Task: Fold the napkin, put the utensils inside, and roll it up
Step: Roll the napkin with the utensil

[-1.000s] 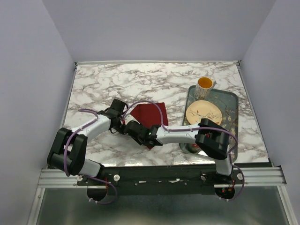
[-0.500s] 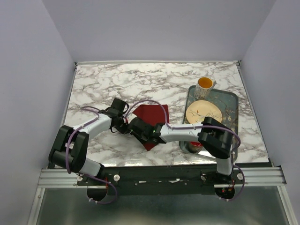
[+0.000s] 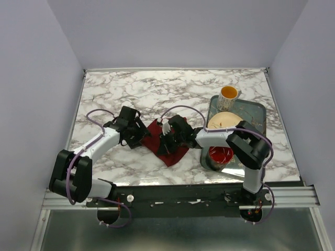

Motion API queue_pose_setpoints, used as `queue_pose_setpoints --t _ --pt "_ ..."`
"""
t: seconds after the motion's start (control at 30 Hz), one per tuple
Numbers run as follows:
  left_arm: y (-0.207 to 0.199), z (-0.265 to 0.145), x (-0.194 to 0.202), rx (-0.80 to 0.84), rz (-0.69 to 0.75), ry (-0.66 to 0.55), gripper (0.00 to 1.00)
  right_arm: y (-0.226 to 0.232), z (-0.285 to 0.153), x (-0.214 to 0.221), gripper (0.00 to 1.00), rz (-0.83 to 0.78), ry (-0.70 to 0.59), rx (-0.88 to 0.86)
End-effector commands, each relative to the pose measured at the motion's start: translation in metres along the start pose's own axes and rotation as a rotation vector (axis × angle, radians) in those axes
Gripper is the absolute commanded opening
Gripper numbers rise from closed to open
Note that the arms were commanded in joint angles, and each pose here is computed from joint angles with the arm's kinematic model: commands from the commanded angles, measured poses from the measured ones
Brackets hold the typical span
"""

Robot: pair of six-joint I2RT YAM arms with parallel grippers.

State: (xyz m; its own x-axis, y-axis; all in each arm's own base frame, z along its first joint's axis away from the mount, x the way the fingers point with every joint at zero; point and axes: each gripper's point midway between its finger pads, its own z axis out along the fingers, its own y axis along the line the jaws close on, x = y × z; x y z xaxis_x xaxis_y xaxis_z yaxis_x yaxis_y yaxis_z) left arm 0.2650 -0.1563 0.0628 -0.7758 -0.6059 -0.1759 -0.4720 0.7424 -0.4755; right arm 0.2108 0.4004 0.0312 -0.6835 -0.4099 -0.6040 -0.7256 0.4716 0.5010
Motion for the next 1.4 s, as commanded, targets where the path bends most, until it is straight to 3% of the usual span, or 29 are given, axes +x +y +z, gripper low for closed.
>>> queue_pose_setpoints --t 0.0,0.23,0.4,0.6,0.63,0.73,1.03,1.37 --pt "-0.003 -0.014 -0.005 0.039 0.063 -0.042 0.78 0.017 0.002 0.027 0.00 0.105 0.076 -0.285" --pt "-0.001 -0.032 -0.020 0.067 0.084 -0.122 0.76 0.016 0.015 0.021 0.00 0.060 0.131 -0.426" --pt "0.006 -0.032 -0.019 0.065 0.105 -0.091 0.71 0.027 0.013 0.007 0.00 0.012 0.132 -0.502" --pt "-0.013 -0.006 -0.011 0.110 0.147 0.044 0.50 0.025 0.010 0.015 0.01 -0.008 0.157 -0.499" --pt "-0.011 0.005 -0.009 0.087 0.145 0.077 0.43 0.025 0.009 0.016 0.00 -0.012 0.163 -0.498" --pt "-0.007 0.017 -0.010 0.076 0.144 0.084 0.37 0.023 0.008 0.018 0.01 -0.026 0.174 -0.487" --pt "0.027 0.048 -0.019 0.011 0.048 0.075 0.35 0.020 0.004 0.024 0.01 -0.039 0.197 -0.468" --pt "0.062 0.059 -0.014 -0.057 -0.012 0.088 0.32 0.010 -0.002 0.024 0.01 -0.031 0.181 -0.333"
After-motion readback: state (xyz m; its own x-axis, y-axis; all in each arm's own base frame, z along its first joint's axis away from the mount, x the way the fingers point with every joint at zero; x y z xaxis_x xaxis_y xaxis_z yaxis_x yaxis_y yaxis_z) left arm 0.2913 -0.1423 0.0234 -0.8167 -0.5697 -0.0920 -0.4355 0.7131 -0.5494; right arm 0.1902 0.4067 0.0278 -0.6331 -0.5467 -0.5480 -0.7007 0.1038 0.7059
